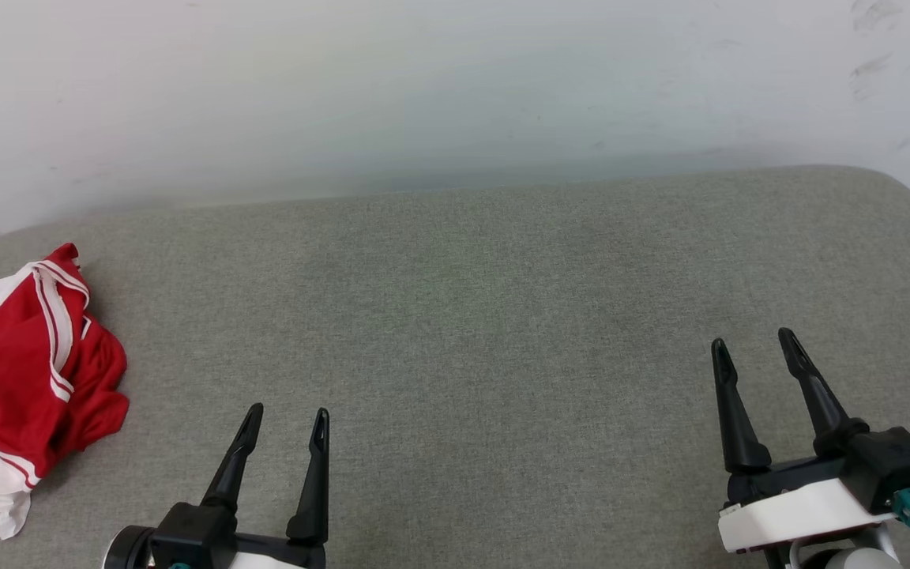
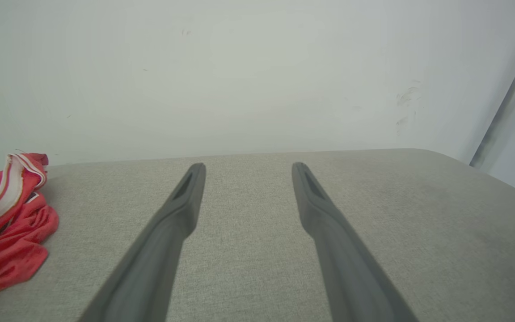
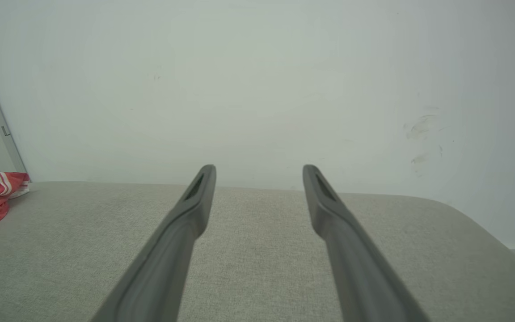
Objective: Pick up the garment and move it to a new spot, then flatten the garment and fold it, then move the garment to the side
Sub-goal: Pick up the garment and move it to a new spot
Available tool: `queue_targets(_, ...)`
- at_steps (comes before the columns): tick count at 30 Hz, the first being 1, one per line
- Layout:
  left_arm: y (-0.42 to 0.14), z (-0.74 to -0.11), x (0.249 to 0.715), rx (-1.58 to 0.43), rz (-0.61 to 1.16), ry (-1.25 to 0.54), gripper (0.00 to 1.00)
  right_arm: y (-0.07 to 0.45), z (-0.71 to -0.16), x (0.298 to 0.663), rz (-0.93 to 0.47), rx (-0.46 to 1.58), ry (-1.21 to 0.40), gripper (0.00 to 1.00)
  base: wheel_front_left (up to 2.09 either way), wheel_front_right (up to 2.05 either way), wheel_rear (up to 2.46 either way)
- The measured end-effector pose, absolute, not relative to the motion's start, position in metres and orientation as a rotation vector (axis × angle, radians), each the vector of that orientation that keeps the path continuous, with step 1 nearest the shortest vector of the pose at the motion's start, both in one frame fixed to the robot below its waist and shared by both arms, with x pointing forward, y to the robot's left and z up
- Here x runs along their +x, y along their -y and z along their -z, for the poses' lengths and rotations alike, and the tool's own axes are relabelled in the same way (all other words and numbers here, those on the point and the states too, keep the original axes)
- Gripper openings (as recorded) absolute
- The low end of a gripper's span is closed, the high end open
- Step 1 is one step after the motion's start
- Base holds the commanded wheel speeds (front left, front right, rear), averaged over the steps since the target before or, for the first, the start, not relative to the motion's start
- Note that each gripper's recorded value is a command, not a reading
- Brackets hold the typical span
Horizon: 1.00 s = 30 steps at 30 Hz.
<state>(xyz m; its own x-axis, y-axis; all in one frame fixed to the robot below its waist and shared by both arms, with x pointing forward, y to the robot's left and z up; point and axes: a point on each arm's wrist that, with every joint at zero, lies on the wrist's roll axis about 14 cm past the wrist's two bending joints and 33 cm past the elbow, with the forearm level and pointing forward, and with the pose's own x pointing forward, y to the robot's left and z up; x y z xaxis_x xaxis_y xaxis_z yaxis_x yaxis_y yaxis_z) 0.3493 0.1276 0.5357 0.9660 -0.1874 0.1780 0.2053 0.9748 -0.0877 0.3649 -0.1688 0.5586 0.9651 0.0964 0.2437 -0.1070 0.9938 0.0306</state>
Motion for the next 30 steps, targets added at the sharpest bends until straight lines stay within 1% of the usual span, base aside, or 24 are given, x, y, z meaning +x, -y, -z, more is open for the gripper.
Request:
queue_targets(9,-0.133,-0.537,0.348,-0.112,0.182,0.175,1.00,0.163,-0.556,0.367,-0.120,0.060,0.237,1.00,0.00,0.00,0.00)
queue_targets(13,-0.141,-0.538,0.347,-0.108,0.161,0.178,1.00,0.151,-0.556,0.370,-0.154,0.069,0.237,1.00,0.00,0.00,0.00)
queue_targets(22,-0.182,-0.538,0.335,-0.080,0.035,0.185,1.00,0.108,-0.554,0.376,-0.286,0.059,0.230,1.00,0.00,0.00,0.00)
queue_targets(30,-0.218,-0.539,0.311,-0.061,-0.082,0.191,1.00,0.063,-0.555,0.380,-0.419,0.082,0.227,1.00,0.00,0.00,0.00)
